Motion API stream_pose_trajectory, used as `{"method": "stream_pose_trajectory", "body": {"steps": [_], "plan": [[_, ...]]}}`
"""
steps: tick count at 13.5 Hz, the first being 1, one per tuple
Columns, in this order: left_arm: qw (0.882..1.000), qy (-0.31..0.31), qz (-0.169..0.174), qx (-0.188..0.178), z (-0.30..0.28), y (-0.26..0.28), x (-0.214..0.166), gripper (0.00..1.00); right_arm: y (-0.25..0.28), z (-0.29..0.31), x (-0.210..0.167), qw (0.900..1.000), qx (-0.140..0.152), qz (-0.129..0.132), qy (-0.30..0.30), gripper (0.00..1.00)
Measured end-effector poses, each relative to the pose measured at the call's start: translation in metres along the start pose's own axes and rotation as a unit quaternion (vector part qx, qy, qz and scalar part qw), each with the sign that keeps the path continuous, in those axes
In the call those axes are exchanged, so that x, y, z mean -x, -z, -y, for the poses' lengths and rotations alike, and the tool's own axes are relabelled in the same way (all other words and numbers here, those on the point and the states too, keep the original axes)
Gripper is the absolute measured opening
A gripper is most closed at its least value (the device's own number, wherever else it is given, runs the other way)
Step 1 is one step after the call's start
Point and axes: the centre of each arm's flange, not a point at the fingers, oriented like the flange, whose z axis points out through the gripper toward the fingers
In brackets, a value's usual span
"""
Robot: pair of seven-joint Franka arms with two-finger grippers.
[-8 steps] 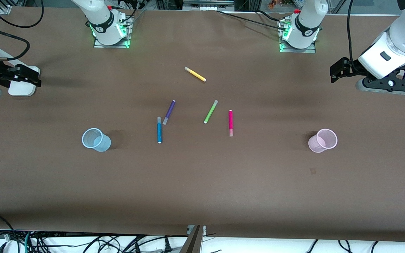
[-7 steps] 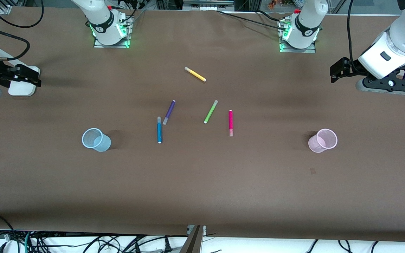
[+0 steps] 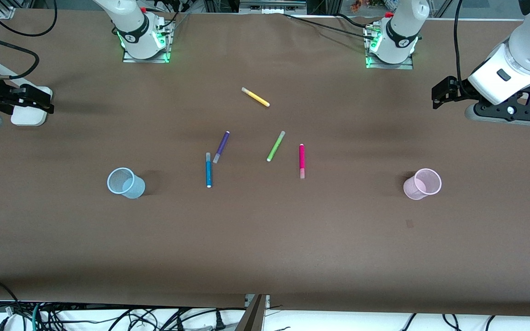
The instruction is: Place pink and blue markers in matching cups
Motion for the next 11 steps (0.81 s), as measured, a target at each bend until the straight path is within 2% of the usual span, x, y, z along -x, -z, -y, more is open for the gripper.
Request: {"method": "stream_pose_trajectory", "body": {"steps": [2, 4, 6, 7, 9, 11], "plan": [[1.0, 0.0, 0.0, 0.0, 0.0, 0.0, 0.0, 1.0, -0.012, 0.006, -0.01, 1.0, 0.0, 0.006, 0.006, 1.0], [1.0, 0.0, 0.001, 0.0, 0.0, -0.001, 0.0, 1.0, -0.03, 0.021, -0.028, 1.0, 0.002, 0.001, 0.019, 1.0], [1.0, 0.0, 0.001, 0.0, 0.0, -0.001, 0.0, 1.0, -0.063, 0.044, -0.048, 0.999, 0.004, 0.023, 0.039, 1.0], [1.0, 0.0, 0.001, 0.0, 0.0, -0.001, -0.001, 1.0, -0.084, 0.063, -0.058, 0.998, 0.006, 0.035, 0.054, 1.0], [1.0, 0.0, 0.001, 0.0, 0.0, -0.001, -0.001, 1.0, -0.122, 0.114, -0.078, 0.995, 0.012, 0.038, 0.087, 1.0], [1.0, 0.0, 0.001, 0.0, 0.0, -0.001, -0.001, 1.0, -0.156, 0.159, -0.088, 0.995, 0.018, 0.039, 0.093, 1.0]]}}
